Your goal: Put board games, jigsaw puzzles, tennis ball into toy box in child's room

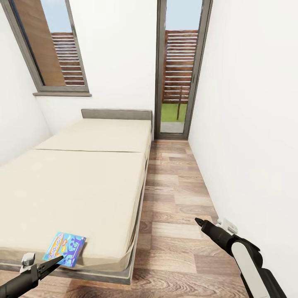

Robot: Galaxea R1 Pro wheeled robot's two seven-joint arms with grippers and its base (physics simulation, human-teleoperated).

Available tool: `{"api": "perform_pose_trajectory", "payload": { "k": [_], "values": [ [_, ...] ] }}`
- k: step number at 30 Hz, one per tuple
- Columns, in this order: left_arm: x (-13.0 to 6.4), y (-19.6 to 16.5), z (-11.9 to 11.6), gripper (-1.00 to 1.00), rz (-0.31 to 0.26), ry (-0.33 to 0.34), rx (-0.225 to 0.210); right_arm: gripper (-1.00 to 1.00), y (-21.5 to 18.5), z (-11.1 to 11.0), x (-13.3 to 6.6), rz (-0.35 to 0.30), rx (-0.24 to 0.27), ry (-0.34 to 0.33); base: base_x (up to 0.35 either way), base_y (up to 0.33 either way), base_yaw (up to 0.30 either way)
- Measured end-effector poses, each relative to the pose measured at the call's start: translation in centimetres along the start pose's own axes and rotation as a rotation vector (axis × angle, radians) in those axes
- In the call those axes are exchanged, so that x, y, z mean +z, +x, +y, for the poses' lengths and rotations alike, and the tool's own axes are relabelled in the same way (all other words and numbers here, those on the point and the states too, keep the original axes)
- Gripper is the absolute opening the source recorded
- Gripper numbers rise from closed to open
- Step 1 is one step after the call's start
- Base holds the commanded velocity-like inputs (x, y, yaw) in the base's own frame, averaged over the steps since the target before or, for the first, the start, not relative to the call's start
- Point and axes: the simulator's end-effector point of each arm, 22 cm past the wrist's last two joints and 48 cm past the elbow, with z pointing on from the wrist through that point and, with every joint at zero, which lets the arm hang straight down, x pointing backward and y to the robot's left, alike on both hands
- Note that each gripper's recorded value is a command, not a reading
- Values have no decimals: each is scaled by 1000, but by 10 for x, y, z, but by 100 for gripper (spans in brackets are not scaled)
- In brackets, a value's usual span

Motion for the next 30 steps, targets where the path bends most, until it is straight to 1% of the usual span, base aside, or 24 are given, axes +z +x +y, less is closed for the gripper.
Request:
{"api": "perform_pose_trajectory", "payload": {
  "k": [16, 17, 19, 20, 21, 28, 30],
  "values": [
    [0, 0, 0, 100, 0, 1, 0, 100, 0, 0, 0, -1, 0, -1, 0, 0, 0],
    [0, 0, 0, -100, 0, 1, 0, 100, 0, 0, 0, -1, 0, -1, 0, 0, 0],
    [1, -3, 0, -100, -3, -3, 10, 100, 0, 0, 0, -1, -1, -1, 0, 0, 0],
    [1, -9, -2, -100, -22, 6, 23, 100, 0, 0, 0, -1, 0, -1, 0, 0, 0],
    [1, -11, -3, -100, -29, 8, 25, 100, -1, 0, 0, -1, 0, -1, 0, 0, 0],
    [1, -11, -4, -100, -29, 12, 26, 100, -1, 0, 0, -1, 0, -1, 0, 0, 0],
    [0, -13, -8, -100, -28, 10, 27, 100, -4, 3, -3, -1, 0, -1, 0, 0, 0]
  ]
}}
